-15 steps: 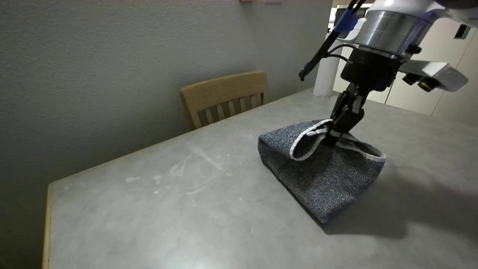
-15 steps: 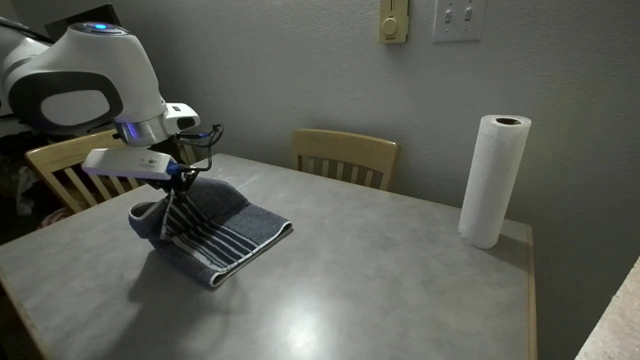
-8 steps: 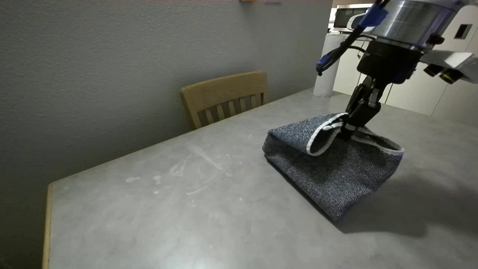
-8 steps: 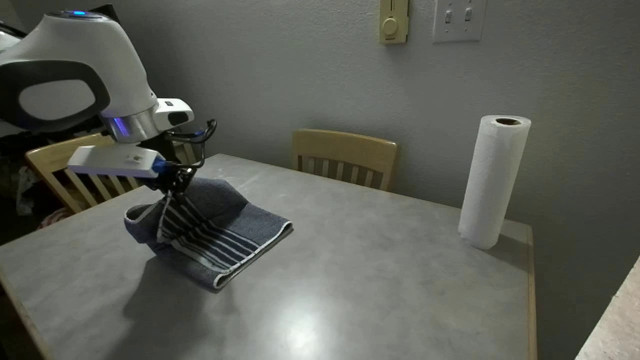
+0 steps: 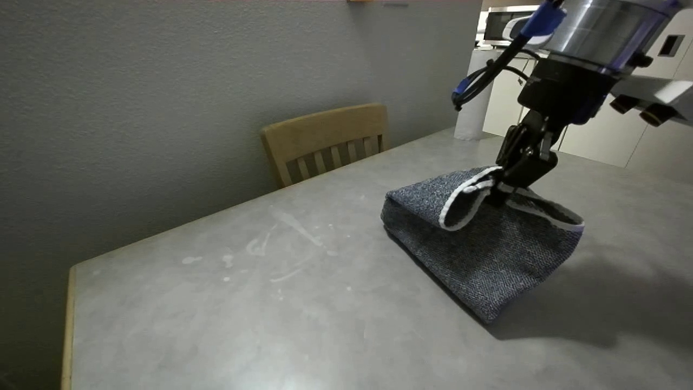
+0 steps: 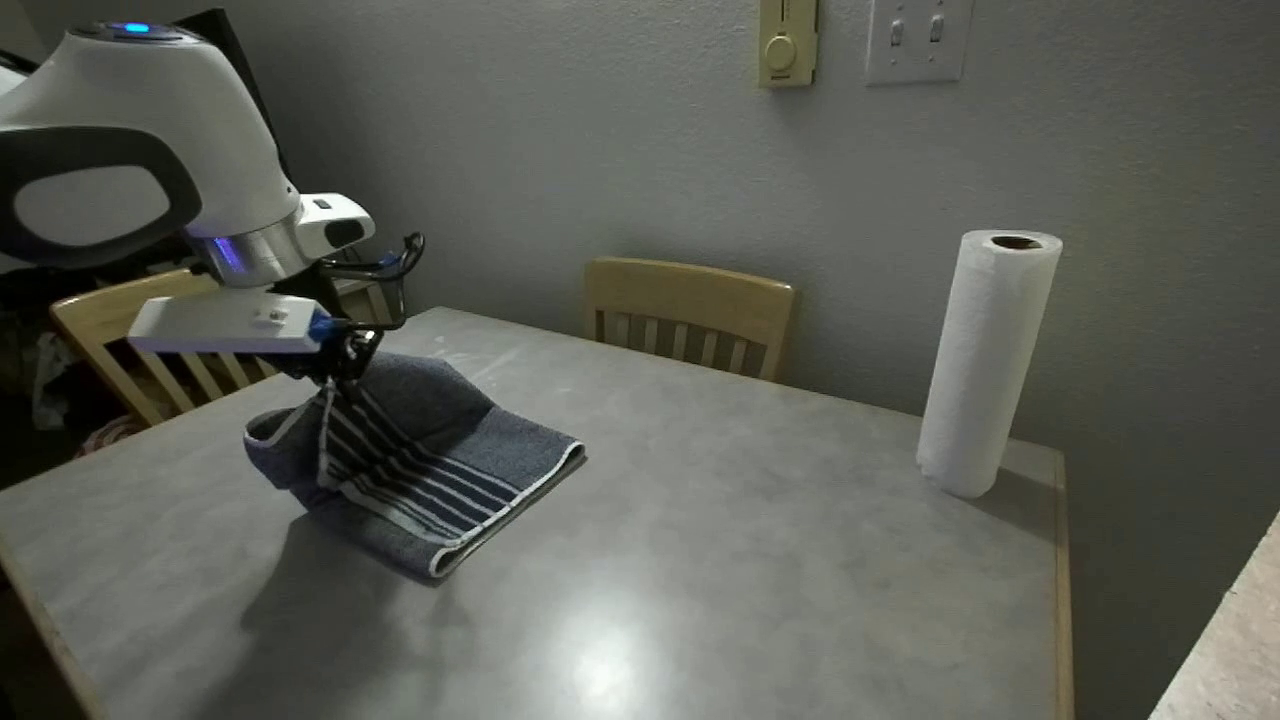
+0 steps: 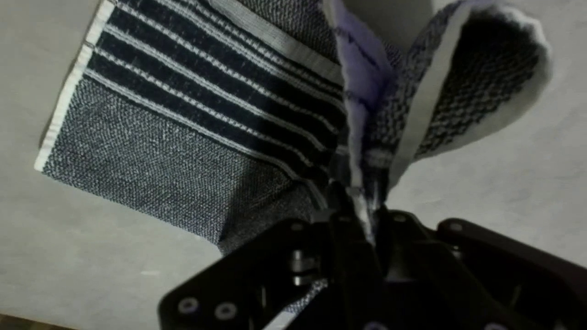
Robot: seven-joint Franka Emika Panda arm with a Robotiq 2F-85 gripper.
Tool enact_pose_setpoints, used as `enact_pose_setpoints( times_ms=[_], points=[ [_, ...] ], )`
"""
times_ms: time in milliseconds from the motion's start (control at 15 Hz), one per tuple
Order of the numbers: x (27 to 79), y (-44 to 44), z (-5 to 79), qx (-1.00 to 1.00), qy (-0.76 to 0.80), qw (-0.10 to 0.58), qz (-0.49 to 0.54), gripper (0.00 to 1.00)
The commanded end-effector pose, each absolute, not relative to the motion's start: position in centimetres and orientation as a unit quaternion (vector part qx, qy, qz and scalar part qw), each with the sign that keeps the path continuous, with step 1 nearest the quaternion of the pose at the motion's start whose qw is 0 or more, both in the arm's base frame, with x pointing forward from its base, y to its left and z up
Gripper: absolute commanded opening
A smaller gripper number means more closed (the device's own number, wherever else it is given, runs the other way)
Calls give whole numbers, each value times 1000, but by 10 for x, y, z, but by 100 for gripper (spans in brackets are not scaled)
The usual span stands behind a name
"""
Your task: Fold the towel once on the table
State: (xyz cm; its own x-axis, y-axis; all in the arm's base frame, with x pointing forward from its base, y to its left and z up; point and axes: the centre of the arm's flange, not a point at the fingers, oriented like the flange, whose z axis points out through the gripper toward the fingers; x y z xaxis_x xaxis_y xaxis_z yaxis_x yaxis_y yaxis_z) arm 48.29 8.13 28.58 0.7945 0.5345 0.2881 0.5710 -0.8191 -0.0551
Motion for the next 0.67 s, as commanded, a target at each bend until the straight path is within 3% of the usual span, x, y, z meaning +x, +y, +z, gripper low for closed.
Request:
enact_pose_setpoints(
  times_ms=[0,600],
  points=[
    [492,93,264,-928,-335,78,-145,2],
    [496,90,259,-928,-356,37,-100,2]
  ],
)
